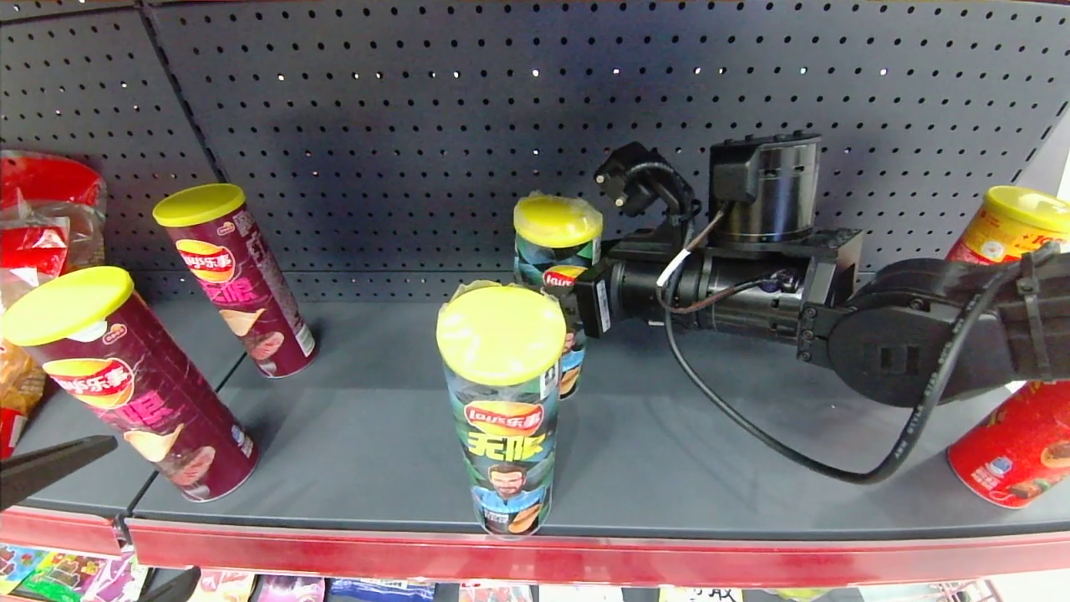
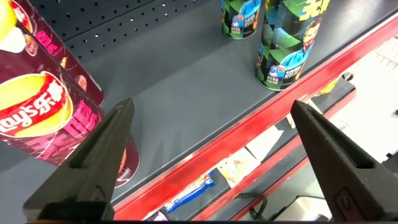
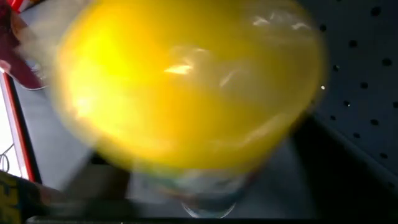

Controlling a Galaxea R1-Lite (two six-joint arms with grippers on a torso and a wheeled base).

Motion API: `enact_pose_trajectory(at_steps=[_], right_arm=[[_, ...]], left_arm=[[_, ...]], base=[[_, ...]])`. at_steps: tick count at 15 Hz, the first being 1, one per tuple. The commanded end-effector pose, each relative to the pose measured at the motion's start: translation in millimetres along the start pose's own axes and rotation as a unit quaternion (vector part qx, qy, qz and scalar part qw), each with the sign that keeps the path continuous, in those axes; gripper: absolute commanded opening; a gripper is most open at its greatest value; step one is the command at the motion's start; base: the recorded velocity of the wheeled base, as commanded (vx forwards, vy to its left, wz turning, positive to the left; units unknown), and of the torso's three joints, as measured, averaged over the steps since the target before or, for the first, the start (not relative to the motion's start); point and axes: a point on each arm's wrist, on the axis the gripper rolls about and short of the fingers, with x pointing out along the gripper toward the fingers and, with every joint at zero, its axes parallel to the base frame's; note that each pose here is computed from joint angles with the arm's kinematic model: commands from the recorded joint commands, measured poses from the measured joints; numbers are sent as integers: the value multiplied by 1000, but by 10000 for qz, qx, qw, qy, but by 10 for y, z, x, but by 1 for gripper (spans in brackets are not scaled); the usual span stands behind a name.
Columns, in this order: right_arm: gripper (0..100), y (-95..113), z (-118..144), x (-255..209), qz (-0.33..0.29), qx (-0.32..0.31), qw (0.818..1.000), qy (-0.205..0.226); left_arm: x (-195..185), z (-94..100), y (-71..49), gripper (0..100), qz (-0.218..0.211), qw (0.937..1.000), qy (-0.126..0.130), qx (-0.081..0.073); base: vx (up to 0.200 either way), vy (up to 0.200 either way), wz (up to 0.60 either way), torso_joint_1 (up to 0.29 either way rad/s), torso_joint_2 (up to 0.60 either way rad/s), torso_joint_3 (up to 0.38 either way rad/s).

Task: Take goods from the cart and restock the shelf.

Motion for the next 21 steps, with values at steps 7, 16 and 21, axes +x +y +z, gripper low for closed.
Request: enact_pose_trajectory(at_steps=[7,16,21], right_arm=[[100,130,-15,-743,-304,23,9995,35],[100,522,-656,-2389,-1033,-16,9946,1],[100,696,-773,-3205,-1284,34,9916,177]], left_arm=[[46,-125,-16,100,-46,9996,266,-50],[-7,-346,-74,100,-72,9990,429,-100],[-101,-413,-101,100,144,9994,299,-76]], base=[[0,0,0,0,0,0],[0,0,0,0,0,0],[0,0,0,0,0,0]])
